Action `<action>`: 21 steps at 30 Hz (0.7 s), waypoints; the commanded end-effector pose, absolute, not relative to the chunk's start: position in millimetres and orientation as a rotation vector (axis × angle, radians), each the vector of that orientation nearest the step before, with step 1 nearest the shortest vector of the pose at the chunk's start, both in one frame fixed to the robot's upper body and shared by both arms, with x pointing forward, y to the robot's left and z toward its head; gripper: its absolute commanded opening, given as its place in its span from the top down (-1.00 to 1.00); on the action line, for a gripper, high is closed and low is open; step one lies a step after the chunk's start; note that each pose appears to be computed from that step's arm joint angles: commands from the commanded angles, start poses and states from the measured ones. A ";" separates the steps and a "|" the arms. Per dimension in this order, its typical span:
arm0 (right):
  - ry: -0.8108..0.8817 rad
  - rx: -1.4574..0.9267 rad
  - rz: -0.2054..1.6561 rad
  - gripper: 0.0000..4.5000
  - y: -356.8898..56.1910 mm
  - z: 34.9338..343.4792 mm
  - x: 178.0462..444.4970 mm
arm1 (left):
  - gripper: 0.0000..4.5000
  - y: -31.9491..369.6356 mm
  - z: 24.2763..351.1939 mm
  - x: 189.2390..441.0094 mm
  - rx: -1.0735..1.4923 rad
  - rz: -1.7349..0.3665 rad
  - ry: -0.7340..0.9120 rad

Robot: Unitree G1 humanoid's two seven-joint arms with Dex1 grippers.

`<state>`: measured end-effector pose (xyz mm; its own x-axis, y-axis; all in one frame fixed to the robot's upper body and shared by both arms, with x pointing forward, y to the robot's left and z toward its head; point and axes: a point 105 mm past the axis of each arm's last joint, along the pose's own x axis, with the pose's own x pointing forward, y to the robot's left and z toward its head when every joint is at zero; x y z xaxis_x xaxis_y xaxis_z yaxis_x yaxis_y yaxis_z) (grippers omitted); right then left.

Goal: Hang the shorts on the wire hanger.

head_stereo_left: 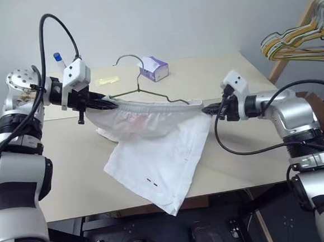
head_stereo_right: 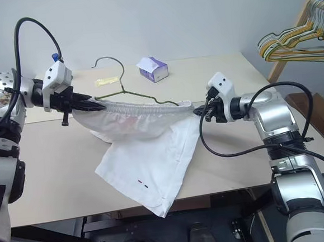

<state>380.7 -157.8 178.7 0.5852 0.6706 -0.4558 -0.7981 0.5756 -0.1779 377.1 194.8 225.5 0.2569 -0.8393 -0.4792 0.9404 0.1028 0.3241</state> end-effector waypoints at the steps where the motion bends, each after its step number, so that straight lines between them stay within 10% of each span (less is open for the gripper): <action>1: 0.235 -0.622 0.904 0.98 -145.6 228.2 375.1 | 1.00 196.0 243.3 378.7 0.685 -1.301 0.146; 21: 0.191 -0.883 0.999 0.98 -85.1 259.5 375.6 | 1.00 188.1 250.9 380.5 0.641 -1.301 0.063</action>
